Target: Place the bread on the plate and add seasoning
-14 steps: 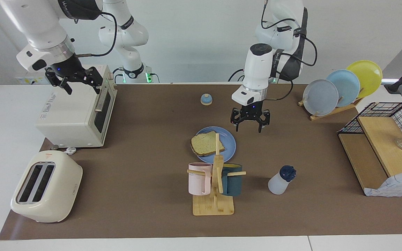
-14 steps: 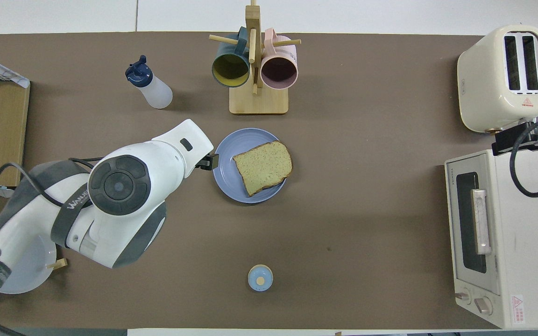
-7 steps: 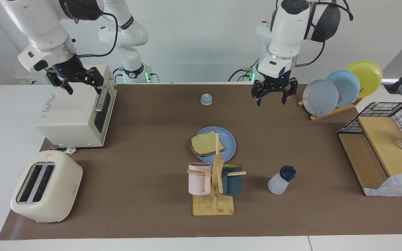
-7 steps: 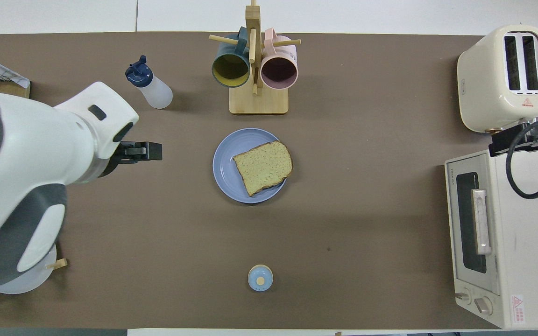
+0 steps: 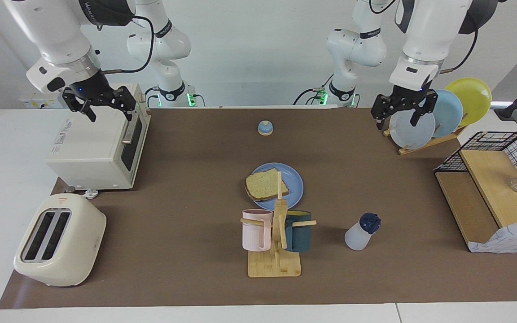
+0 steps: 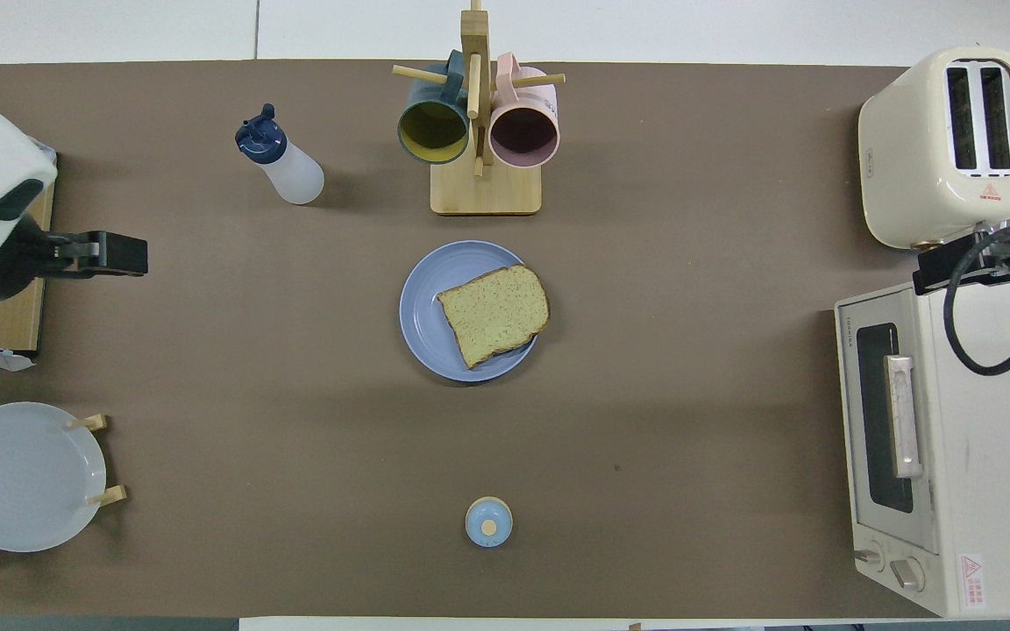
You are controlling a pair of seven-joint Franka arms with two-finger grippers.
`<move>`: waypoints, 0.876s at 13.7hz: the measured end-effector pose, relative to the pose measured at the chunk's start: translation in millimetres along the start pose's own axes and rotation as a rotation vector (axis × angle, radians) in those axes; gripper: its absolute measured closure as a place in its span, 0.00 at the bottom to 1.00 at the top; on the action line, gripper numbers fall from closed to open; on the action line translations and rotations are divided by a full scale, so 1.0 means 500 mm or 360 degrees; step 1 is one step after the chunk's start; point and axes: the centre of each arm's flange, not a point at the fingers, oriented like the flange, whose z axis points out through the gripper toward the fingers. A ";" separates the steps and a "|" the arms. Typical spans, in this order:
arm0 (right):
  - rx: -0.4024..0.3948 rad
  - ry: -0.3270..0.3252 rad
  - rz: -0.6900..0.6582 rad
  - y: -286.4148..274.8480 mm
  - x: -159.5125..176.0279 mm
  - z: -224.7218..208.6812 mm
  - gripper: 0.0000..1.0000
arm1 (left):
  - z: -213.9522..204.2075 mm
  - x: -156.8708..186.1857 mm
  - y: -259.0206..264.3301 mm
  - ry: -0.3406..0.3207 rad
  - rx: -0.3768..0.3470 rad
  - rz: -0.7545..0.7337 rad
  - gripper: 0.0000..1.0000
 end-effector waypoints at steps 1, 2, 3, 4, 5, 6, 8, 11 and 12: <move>0.0000 0.0000 0.0000 0.000 0.000 0.000 0.00 | 0.000 0.003 -0.040 -0.0006 0.0003 0.0003 0.00; 0.0000 0.0000 0.0000 0.000 0.000 0.000 0.00 | -0.002 0.004 -0.074 -0.0007 0.0005 -0.0008 0.00; 0.0000 0.0000 0.0000 0.000 0.000 0.000 0.00 | -0.004 0.003 -0.089 -0.0010 0.0004 -0.0021 0.00; 0.0000 0.0000 0.0000 0.000 0.000 0.000 0.00 | -0.005 0.001 -0.091 -0.0015 0.0003 -0.0028 0.00; 0.0000 -0.0001 0.0000 0.000 0.000 0.000 0.00 | -0.005 -0.001 -0.083 -0.0024 0.0008 -0.0024 0.00; 0.0000 -0.0001 0.0000 0.000 0.000 0.000 0.00 | -0.004 -0.003 -0.069 -0.0036 0.0009 -0.0013 0.00; 0.0000 -0.0001 0.0000 0.000 0.000 0.000 0.00 | 0.004 -0.004 -0.047 -0.0069 -0.0014 0.0002 0.00; 0.0000 -0.0002 0.0000 0.000 0.000 0.001 0.00 | 0.022 0.002 -0.035 -0.0100 -0.0035 0.0010 0.00; 0.0000 -0.0003 0.0000 0.000 0.000 0.001 0.00 | 0.022 0.002 -0.032 -0.0102 -0.0063 0.0005 0.00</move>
